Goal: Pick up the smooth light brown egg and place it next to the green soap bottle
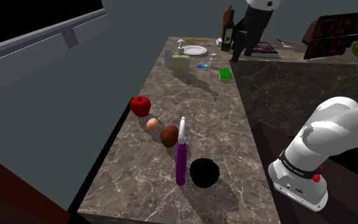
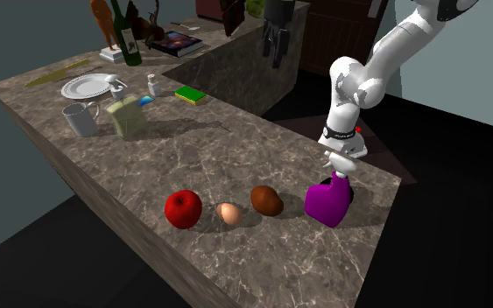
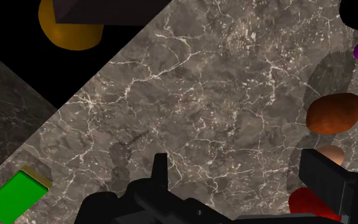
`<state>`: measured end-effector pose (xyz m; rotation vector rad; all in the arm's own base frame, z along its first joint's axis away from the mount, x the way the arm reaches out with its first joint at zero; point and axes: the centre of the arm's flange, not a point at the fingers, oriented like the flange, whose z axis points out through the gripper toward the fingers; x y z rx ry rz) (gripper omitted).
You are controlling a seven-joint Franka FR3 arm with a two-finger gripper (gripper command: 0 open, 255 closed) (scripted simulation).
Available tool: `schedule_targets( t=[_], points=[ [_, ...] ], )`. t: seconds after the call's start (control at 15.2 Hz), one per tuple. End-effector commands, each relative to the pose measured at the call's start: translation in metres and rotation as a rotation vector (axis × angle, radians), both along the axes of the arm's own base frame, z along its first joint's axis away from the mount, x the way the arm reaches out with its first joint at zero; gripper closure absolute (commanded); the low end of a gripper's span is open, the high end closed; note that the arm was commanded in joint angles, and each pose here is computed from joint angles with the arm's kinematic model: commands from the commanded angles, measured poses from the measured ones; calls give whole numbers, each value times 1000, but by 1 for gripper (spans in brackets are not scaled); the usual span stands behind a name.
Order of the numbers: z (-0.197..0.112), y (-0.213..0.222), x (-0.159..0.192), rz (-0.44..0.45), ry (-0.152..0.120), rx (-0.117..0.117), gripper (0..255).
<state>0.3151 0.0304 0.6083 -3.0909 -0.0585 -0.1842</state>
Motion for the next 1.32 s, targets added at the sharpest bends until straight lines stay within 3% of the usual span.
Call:
schedule_targets(
  t=[0.0,1.25],
  points=[
    [0,0,0,0,0,0,0],
    [-140,172,124,-93,115,44,0]
  ],
)
